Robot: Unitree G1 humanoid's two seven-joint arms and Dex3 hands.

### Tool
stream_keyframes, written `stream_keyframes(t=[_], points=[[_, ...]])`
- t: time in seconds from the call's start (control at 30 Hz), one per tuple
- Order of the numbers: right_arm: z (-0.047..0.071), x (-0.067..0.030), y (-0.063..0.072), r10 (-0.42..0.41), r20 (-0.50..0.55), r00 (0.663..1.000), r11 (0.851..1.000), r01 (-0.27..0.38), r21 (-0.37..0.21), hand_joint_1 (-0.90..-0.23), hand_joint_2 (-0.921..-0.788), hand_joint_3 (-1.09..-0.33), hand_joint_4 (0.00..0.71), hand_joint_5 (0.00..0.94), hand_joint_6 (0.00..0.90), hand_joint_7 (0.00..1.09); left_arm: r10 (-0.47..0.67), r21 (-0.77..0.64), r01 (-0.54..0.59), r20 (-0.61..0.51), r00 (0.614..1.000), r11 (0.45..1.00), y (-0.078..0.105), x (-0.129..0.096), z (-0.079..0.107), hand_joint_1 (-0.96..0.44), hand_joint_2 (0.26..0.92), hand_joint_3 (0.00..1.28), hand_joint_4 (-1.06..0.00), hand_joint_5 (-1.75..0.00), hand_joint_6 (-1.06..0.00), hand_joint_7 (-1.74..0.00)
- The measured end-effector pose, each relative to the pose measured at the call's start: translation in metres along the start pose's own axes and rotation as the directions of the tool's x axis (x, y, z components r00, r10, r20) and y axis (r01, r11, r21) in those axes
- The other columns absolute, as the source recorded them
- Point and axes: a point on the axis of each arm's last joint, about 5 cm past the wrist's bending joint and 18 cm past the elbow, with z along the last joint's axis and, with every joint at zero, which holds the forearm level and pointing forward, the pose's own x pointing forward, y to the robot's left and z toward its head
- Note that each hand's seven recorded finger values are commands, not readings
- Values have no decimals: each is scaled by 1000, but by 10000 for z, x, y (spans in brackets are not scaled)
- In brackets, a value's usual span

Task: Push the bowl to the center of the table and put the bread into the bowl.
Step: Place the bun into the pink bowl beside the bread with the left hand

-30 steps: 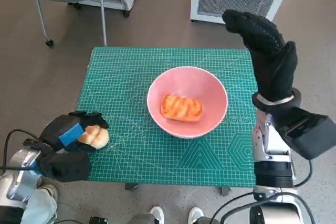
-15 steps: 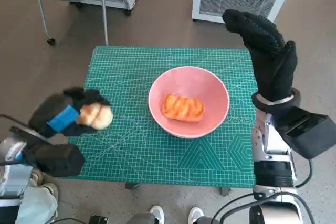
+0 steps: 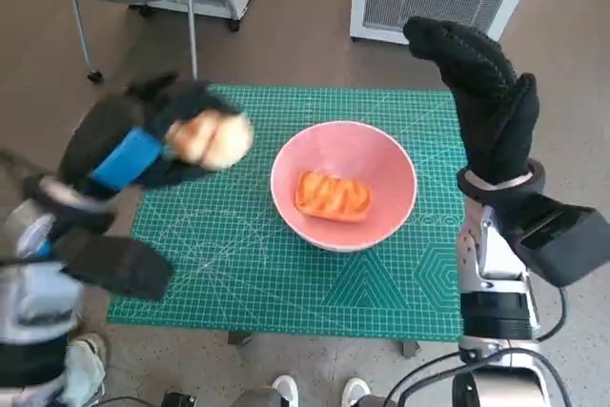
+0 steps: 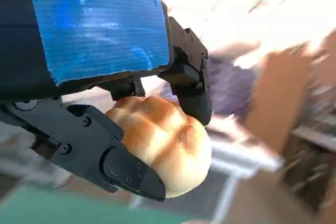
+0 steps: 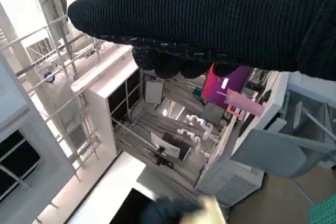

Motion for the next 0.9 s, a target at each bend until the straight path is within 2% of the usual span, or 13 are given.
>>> stream_keyframes(t=[0.33,0.5,0.83,0.87,0.9], points=[[0,5,1,0,1,1000,1000,0,1,-744,-921,-886,265,15,-1,695,-93,-35,96,76,993,995,-309,408,171,0,920,31,-740,-1074,-658,-1173],[5,6,-4,1,2,1000,1000,-1,-2,-738,-921,-888,265,16,-1,690,-183,-65,188,74,980,980,-475,566,163,0,920,32,-746,-1055,-649,-1191],[13,7,-16,2,5,1000,1000,-2,-9,-714,-921,-891,263,16,-1,687,-348,-162,341,-18,937,926,-879,654,45,0,920,66,-724,-1092,-594,-1233],[13,7,-17,2,5,1000,1000,-2,-9,-714,-921,-891,263,16,-1,687,-364,-170,355,-25,931,919,-918,647,35,0,920,77,-712,-1107,-581,-1243],[14,7,-17,1,6,1000,1000,-1,-10,-714,-921,-890,264,16,-1,687,-380,-177,369,-32,924,912,-950,641,28,0,921,143,-643,-1192,-500,-1309]])
